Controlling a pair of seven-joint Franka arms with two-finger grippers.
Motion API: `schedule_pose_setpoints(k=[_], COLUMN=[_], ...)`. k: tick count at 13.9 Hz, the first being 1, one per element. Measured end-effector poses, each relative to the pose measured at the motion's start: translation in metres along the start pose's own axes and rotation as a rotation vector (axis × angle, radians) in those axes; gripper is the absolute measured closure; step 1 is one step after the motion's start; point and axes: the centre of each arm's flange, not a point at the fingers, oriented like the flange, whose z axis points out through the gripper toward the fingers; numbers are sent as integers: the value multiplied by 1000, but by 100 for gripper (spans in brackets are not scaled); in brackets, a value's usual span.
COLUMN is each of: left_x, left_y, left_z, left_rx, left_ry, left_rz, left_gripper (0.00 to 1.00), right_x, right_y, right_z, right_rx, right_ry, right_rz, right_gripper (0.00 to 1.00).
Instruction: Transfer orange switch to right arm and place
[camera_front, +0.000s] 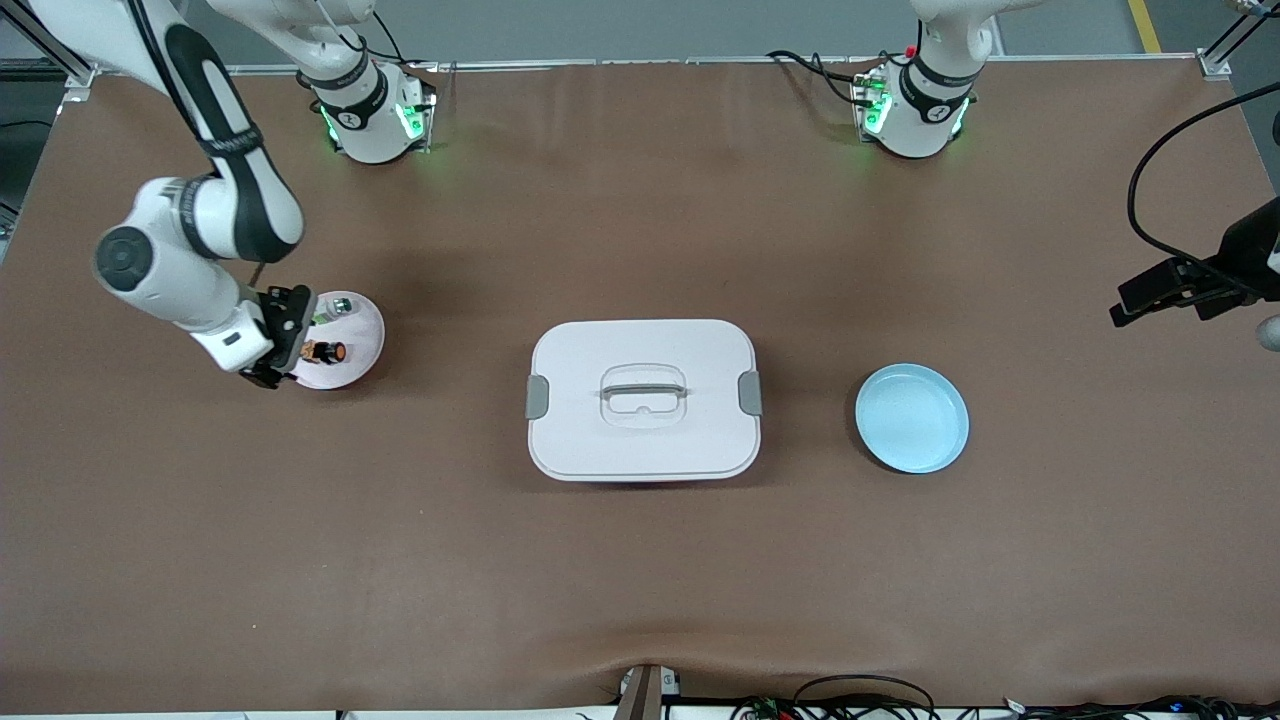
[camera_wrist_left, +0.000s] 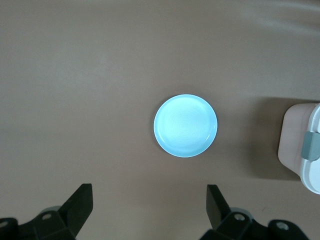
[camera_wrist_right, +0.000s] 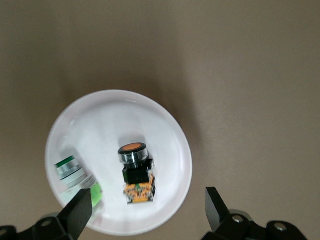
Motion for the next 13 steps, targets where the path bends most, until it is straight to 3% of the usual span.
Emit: schedule_pose_setpoints(k=[4,10,13], left_x=[2,2,2], left_y=[4,11,8], left_z=[6,6,6], left_rx=[15,21,22], left_ry=[-9,-8,-7], left_rz=[2,10,4], left_gripper=[0,0,0], right_x=[38,36,17], right_y=[15,31,35], right_z=[-72,-168,-226], right_rx=[30,-95,-99], right_ry=[-14,-14,-9], right_rz=[94,343,677], right_gripper=[0,0,0])
